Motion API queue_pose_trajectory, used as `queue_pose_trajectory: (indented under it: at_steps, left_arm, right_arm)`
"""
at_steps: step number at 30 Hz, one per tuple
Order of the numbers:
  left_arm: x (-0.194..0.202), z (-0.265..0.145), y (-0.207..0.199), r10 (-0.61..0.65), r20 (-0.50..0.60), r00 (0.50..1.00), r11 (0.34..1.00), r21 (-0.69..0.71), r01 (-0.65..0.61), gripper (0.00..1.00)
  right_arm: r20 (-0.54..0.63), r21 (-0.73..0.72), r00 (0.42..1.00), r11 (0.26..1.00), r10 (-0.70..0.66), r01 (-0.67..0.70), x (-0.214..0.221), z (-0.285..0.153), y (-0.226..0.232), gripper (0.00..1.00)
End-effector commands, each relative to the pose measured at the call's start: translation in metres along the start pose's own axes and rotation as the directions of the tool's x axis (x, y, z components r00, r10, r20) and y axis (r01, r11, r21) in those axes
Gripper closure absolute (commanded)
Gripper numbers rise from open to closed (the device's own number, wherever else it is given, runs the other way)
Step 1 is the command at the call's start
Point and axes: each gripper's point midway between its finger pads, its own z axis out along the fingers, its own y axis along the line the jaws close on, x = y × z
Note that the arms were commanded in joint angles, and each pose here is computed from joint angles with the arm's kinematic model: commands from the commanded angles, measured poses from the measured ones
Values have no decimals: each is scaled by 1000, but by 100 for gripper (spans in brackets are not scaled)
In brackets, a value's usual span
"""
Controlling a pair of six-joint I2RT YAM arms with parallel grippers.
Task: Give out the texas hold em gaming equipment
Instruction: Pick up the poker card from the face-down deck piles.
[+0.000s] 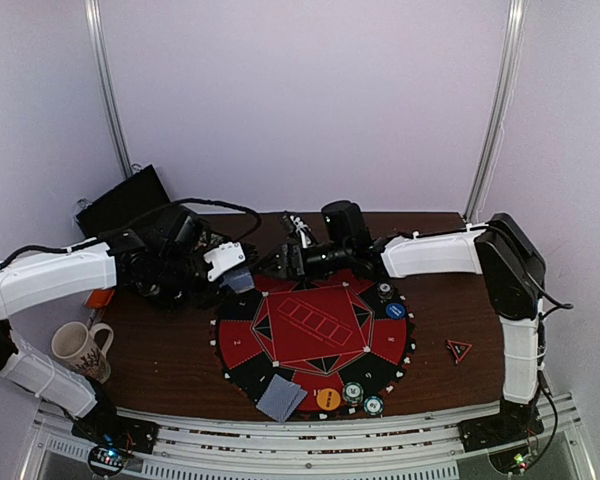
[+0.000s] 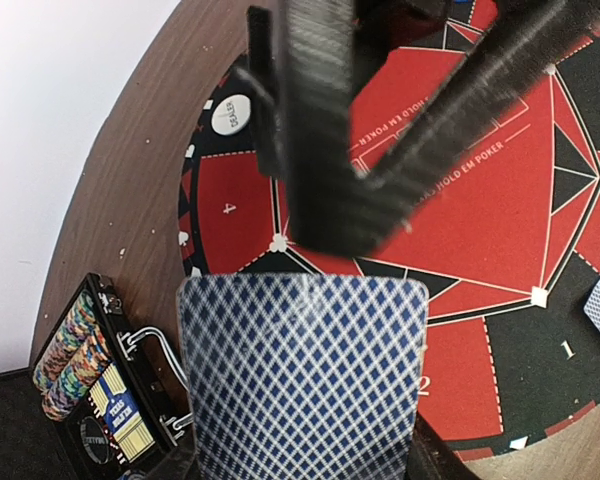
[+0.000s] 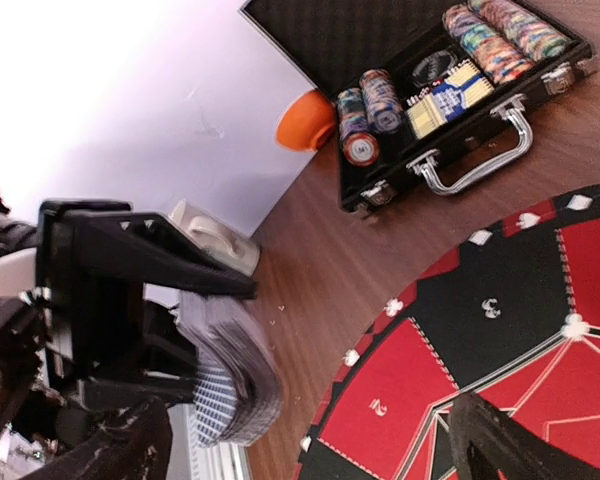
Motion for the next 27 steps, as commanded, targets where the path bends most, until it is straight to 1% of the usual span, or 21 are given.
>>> queue_pose_trajectory:
  at_steps: [1,4,7,10,13,14,17,18,20,24,27]
  left_arm:
    - [-17,0,7,23,55,998,1000,-5,-22,49]
    - [-17,2,7,28,55,998,1000,-5,-28,49]
    - [-19,2,8,31,60,998,999,-9,-30,49]
    - [-20,2,8,38,64,997,999,-9,-37,49]
    - [-21,2,8,41,66,997,999,-8,-40,49]
    - [-21,3,8,44,66,997,999,-6,-44,49]
    - [-21,3,6,53,70,996,999,4,-54,49]
    - [-21,3,5,55,71,996,998,5,-56,49]
    - [-19,2,5,62,69,996,998,3,-62,50]
    - [-16,2,9,66,52,996,998,-20,-65,51]
    - [-12,4,8,67,38,997,998,-24,-66,51]
  right_arm:
    - [36,-161,998,986,-43,48,-14,7,40,0]
    - [42,-165,999,986,-15,22,-12,13,35,2]
    - [18,-119,1000,993,-10,12,-5,23,22,5]
    - [-25,-42,1000,999,-17,16,3,35,7,9]
    - [-50,-20,998,999,-32,31,7,40,3,12]
    - [-53,-20,998,999,-35,34,7,41,3,14]
    - [-54,-8,998,999,-41,40,7,41,3,32]
    - [-55,2,998,999,-42,42,7,40,2,36]
    - [-61,25,997,998,-50,51,8,37,0,41]
    - [-76,70,994,994,-73,79,9,29,-3,46]
    - [-82,101,993,990,-88,96,8,23,-3,53]
